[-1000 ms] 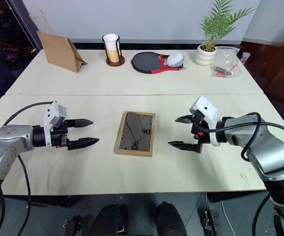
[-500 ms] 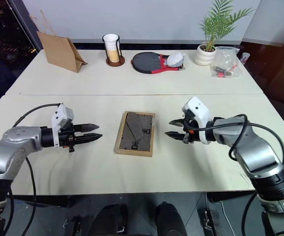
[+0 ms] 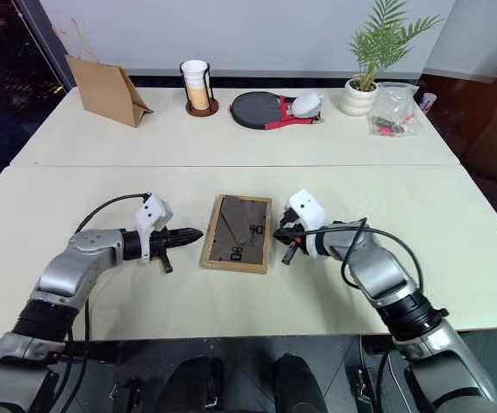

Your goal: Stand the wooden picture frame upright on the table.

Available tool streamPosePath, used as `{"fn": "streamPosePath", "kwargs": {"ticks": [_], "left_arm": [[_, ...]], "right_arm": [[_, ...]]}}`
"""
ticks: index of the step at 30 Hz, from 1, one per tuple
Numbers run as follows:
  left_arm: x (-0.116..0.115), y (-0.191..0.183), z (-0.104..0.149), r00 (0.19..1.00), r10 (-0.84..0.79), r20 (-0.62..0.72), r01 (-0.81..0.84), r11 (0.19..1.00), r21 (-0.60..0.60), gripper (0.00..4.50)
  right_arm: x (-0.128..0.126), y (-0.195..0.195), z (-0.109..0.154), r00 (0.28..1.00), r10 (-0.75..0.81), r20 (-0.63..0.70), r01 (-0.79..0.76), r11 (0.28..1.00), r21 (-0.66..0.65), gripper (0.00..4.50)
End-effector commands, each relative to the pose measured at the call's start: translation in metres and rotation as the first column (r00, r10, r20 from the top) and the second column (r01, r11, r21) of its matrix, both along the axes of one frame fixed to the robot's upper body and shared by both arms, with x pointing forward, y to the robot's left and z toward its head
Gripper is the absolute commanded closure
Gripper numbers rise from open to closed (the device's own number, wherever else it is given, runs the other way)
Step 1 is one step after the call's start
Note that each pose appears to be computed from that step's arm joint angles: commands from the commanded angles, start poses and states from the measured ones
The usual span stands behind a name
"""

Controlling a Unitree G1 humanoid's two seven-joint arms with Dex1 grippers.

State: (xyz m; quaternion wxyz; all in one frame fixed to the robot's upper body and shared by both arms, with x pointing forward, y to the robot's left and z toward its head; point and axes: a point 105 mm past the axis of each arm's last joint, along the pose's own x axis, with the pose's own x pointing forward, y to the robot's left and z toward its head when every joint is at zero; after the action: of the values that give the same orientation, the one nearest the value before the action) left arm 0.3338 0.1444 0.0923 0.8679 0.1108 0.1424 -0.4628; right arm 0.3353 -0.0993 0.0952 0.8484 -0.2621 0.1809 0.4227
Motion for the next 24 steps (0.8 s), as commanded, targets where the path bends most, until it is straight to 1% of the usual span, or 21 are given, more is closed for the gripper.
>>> {"fn": "streamPosePath", "kwargs": {"ticks": [1,5,13,20,24], "left_arm": [[-0.005,-0.005,0.001,0.999,-0.043,0.018,0.043,0.999,0.017,4.47],[-0.015,-0.007,-0.004,0.997,-0.075,-0.006,0.075,0.997,0.033,4.47],[-0.031,0.011,-0.003,0.998,-0.063,-0.032,0.065,0.996,0.063,4.47],[-0.023,0.019,0.004,1.0,-0.015,-0.007,0.016,0.998,0.068,4.47],[-0.029,0.022,0.006,0.999,-0.024,-0.021,0.025,0.997,0.068,4.47]], "right_arm": [[0.001,0.017,0.005,0.999,0.038,0.025,-0.038,0.999,0.017,4.48],[-0.003,0.024,0.003,0.998,0.064,0.014,-0.064,0.998,0.019,4.48],[-0.018,0.03,-0.004,0.994,0.105,-0.029,-0.105,0.994,0.011,4.48],[-0.026,0.036,-0.004,0.992,0.119,-0.048,-0.119,0.993,0.01,4.48],[-0.021,0.027,-0.001,0.995,0.095,-0.028,-0.096,0.995,-0.014,4.48]]}}
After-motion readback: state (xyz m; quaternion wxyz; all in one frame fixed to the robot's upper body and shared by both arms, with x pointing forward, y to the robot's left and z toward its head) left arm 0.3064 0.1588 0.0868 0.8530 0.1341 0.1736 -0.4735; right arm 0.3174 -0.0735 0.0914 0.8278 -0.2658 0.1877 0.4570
